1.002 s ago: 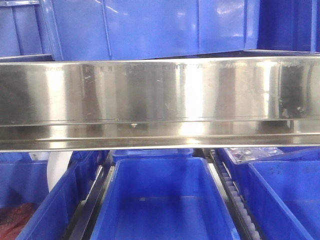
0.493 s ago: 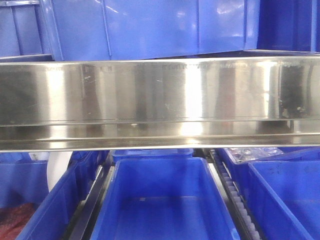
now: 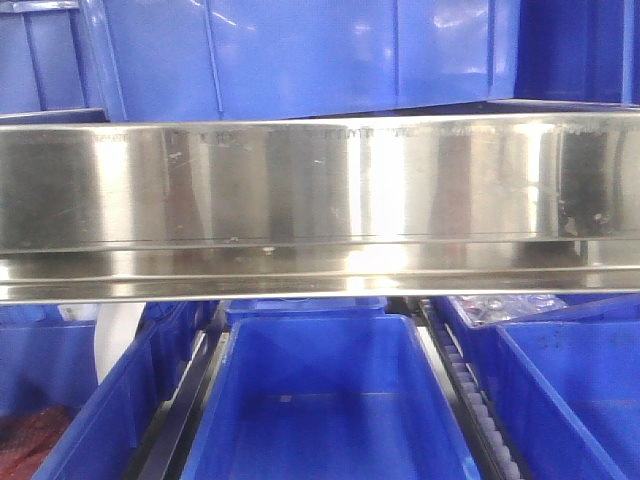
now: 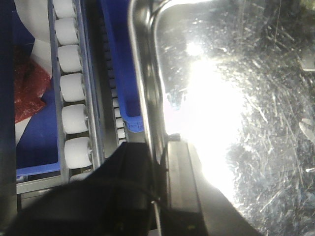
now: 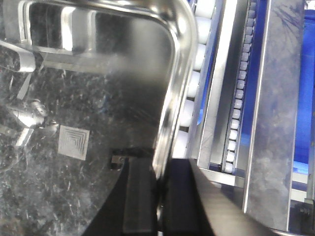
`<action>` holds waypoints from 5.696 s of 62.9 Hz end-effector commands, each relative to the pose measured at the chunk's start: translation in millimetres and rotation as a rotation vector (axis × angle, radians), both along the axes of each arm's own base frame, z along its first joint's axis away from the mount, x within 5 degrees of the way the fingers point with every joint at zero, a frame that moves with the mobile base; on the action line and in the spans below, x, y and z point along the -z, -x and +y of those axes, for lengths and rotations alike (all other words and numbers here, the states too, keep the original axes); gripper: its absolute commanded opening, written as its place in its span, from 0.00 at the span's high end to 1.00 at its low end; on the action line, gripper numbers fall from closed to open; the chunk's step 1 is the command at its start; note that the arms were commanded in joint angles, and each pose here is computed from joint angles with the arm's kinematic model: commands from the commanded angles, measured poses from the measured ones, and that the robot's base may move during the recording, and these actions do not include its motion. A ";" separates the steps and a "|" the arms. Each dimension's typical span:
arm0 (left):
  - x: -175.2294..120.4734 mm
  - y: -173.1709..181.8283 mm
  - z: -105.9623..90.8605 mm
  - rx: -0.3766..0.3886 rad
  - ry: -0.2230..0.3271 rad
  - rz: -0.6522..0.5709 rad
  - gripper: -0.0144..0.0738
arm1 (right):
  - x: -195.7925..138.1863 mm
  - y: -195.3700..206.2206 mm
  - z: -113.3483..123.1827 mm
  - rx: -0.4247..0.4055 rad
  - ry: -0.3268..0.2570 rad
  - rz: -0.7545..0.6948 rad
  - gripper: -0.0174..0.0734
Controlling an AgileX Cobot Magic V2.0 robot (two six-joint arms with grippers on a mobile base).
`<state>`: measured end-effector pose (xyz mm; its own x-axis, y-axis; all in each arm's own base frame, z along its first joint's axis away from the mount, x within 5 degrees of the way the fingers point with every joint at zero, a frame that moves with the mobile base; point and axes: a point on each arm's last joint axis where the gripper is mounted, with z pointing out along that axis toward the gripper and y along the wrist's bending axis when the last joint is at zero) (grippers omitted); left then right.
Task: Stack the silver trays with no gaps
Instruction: 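Lift the gripped tray off the shelf and pull it toward the robot, then hold the tray with both grippers while driving away from the shelf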
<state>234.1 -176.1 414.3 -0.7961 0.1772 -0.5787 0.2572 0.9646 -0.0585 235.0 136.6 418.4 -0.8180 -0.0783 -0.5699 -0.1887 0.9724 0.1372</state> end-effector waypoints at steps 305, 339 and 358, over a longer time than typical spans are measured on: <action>-46.3 13.5 14.7 -0.008 0.057 -0.110 0.89 | -20.8 8.3 -4.8 -0.024 -0.045 -0.093 0.74; -43.1 11.3 11.4 -0.003 0.058 -0.094 0.89 | -20.8 8.1 -5.0 -0.023 -0.045 -0.093 0.74; -41.5 9.6 10.4 -0.005 0.052 -0.092 0.89 | -20.8 8.2 -5.1 -0.023 -0.044 -0.093 0.74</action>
<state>234.3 -175.9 435.7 -0.7743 0.1573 -0.6129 0.2567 0.9634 -0.0771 234.2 137.5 418.4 -0.8240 -0.0653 -0.5629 -0.1854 0.9697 0.1588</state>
